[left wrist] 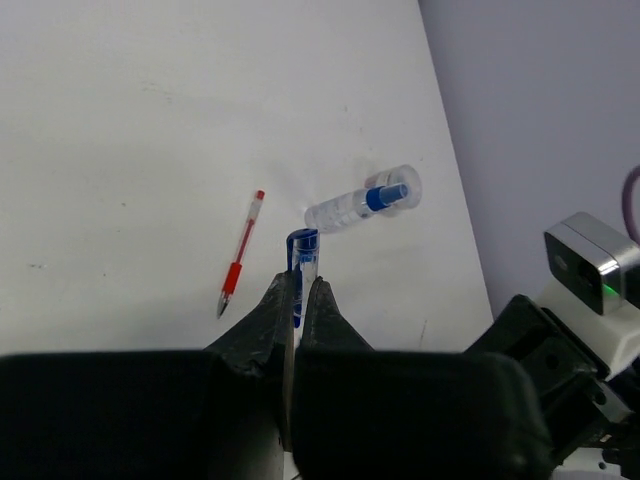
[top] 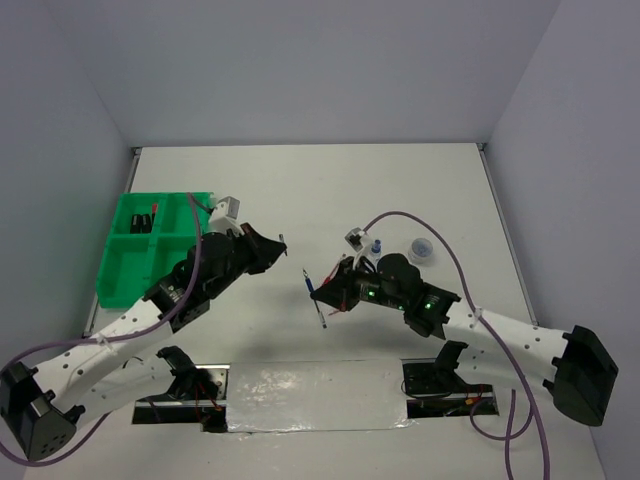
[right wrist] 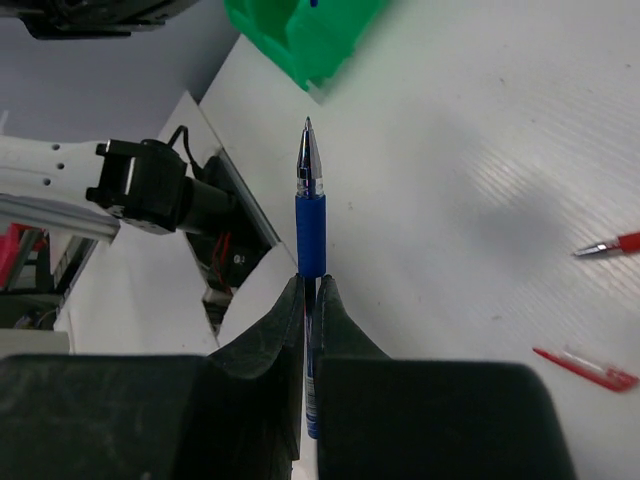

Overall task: Sort the stationery into containers
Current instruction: Close the pen cap on the pen.

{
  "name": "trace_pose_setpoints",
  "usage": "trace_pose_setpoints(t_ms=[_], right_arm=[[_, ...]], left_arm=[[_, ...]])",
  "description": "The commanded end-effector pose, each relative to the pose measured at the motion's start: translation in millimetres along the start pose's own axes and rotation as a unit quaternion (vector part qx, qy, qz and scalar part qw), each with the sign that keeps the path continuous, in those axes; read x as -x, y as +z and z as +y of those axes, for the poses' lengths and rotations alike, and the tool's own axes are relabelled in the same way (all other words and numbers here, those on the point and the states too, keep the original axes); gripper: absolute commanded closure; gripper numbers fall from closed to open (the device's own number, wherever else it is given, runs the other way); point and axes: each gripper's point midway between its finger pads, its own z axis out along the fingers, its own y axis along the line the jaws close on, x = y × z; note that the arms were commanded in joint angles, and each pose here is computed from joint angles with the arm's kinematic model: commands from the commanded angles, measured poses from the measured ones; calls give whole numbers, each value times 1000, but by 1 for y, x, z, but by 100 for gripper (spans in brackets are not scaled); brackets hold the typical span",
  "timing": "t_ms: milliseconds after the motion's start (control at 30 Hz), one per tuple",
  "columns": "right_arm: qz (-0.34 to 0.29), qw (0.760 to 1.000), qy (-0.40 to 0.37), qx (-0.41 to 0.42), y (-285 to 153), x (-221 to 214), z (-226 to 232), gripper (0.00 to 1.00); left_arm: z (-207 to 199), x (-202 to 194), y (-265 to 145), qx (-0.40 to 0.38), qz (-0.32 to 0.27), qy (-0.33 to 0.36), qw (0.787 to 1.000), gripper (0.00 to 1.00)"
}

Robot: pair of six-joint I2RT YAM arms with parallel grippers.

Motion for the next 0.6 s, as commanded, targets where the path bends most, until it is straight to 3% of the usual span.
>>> trace_pose_setpoints(t_ms=[0,567], right_arm=[[-60,995,-26,70,12,42,43,100],[-78,991,-37,99,34,63,66,100]], left_arm=[[-38,24,-11,-75,-38,-24,996,100],[-45,37,-28,-116,-82,-13,990,100]])
